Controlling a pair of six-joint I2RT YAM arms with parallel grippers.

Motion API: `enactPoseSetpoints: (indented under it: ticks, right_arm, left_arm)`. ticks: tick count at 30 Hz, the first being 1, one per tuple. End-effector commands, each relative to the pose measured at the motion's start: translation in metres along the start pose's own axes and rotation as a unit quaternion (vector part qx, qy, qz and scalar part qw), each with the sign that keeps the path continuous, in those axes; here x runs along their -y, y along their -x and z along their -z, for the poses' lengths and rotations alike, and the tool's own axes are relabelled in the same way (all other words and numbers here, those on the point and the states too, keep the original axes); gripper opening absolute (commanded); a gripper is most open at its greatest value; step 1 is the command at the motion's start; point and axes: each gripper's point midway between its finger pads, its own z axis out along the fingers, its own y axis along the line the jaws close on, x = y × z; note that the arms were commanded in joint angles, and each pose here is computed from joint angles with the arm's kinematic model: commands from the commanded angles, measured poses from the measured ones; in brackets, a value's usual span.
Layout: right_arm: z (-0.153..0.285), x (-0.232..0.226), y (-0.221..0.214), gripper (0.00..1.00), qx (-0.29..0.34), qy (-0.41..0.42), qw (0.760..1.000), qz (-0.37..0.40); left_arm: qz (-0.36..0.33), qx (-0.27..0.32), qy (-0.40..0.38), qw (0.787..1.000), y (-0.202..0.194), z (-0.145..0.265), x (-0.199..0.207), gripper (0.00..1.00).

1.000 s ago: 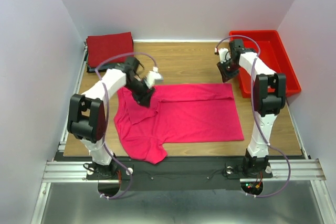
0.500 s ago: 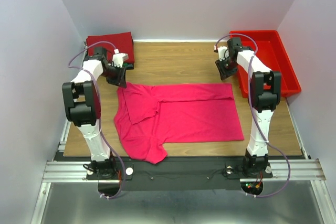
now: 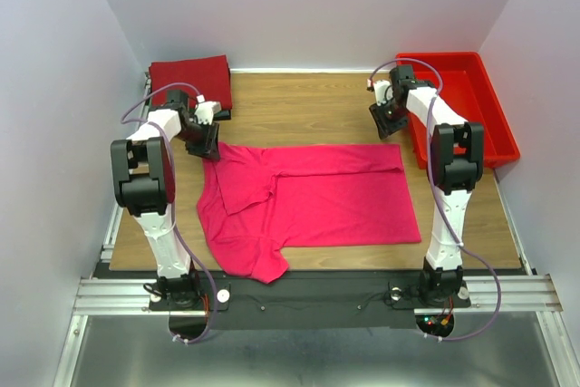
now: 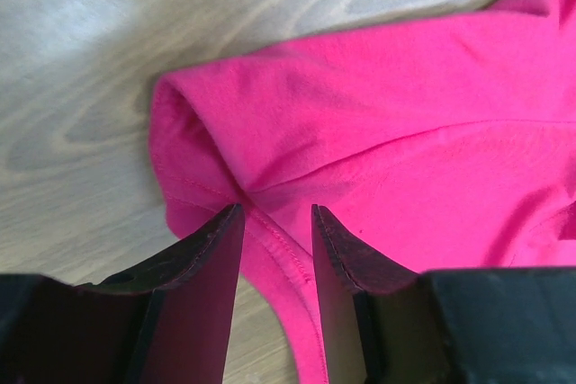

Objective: Fold and stack the t-shirts
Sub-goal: Fold the tshirt

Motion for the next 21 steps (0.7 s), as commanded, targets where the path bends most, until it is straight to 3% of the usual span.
enactPoseSetpoints:
  ticks: [1,9,19,21]
  right_arm:
    - [0.003,0.000,0.006,0.43,0.007,-0.008,1.000,0.004]
    - [0.005,0.000,0.006,0.43,0.007,-0.009,1.000,0.003]
    - [0.006,0.000,0.002,0.43,0.003,-0.012,1.000,0.005]
    - [0.007,0.000,0.002,0.43,0.003,-0.012,1.000,0.004]
  left_arm:
    - [0.021,-0.013,-0.032,0.999,-0.014,-0.008,0.010,0.47]
    - [0.033,-0.021,-0.037,0.999,-0.023,-0.013,0.012,0.44]
    - [0.010,0.003,-0.041,0.999,-0.014,0.022,0.029,0.09]
    - [0.009,0.000,-0.039,0.999,-0.018,0.026,0.030,0.07]
